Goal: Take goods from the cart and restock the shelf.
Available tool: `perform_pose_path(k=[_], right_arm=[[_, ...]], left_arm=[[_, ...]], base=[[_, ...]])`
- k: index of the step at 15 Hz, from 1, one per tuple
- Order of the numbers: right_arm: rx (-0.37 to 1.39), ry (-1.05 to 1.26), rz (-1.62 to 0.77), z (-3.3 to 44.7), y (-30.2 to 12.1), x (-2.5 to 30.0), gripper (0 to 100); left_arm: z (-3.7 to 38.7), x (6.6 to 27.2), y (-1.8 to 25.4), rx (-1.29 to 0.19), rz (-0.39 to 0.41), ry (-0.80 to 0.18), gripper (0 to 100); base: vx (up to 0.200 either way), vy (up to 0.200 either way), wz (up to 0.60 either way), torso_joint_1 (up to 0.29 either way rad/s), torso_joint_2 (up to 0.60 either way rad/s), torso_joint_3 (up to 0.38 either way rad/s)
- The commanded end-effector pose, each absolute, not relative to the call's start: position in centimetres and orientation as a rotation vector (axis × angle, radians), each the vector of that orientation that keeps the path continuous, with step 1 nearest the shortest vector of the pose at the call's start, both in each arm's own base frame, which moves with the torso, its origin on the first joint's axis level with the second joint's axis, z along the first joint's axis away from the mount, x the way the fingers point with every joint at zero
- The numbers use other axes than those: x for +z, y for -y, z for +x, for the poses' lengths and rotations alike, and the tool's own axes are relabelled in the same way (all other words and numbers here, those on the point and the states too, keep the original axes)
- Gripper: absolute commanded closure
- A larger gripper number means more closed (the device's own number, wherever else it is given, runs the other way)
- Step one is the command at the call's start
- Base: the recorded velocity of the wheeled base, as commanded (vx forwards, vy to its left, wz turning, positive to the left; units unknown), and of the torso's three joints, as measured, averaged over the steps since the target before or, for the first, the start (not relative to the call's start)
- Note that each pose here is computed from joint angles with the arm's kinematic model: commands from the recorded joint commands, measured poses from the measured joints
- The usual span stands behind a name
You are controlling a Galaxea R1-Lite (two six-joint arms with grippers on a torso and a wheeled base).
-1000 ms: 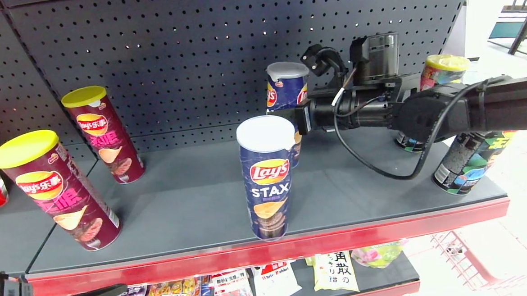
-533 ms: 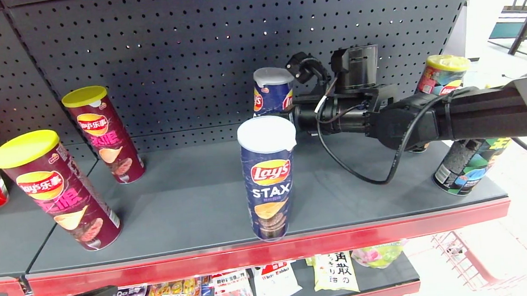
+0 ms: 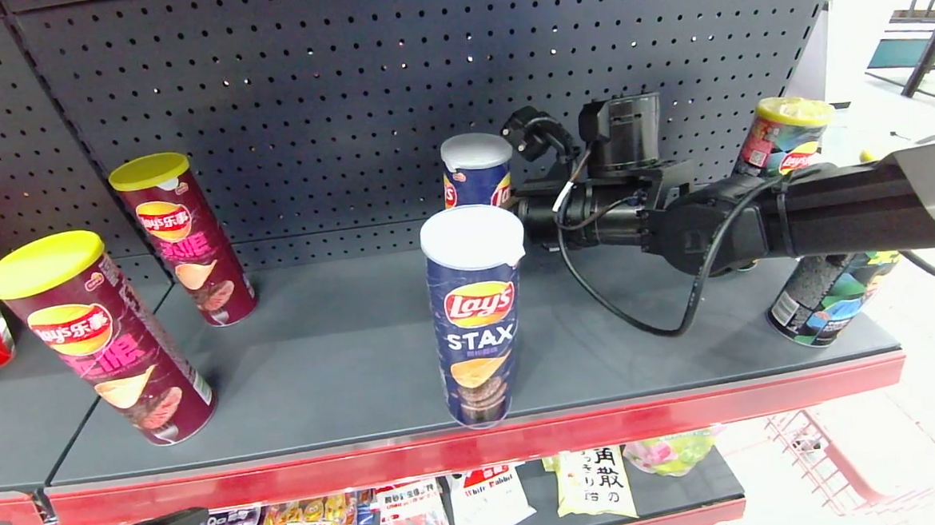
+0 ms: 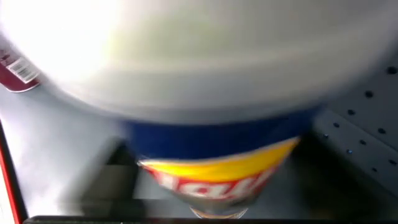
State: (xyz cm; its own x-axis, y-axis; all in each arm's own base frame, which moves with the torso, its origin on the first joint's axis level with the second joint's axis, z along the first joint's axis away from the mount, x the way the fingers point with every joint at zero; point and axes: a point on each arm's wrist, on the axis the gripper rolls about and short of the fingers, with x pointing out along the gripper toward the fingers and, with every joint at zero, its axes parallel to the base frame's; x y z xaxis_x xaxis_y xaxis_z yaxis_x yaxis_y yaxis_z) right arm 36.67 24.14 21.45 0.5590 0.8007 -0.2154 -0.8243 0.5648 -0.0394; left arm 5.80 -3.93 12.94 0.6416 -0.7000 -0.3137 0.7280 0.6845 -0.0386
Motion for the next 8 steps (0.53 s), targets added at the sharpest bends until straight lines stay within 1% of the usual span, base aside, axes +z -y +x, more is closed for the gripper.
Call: perform_pose_path(k=[1,6,8], right_arm=[[0.963,-0.183,-0.14,36.0,-23.8,21.8,0],[0.958,-0.203,-0.141,34.2,-22.7,22.3,0],[0.915,-0.249,-0.145,32.9,-21.0,21.9,0]], left_arm=[[5.8,12.9,4.0,-0.815,0.094,-0.32,0],[6.0,13.0,4.0,-0.815,0.095,-0.325,0],[6.0,13.0,4.0,-0.813,0.095,-0.326,0]], base=[[0.0,0.0,0.0,0.0,0.0,0.0],[0.0,0.0,0.0,0.0,0.0,0.0],[0.0,0.0,0.0,0.0,0.0,0.0]])
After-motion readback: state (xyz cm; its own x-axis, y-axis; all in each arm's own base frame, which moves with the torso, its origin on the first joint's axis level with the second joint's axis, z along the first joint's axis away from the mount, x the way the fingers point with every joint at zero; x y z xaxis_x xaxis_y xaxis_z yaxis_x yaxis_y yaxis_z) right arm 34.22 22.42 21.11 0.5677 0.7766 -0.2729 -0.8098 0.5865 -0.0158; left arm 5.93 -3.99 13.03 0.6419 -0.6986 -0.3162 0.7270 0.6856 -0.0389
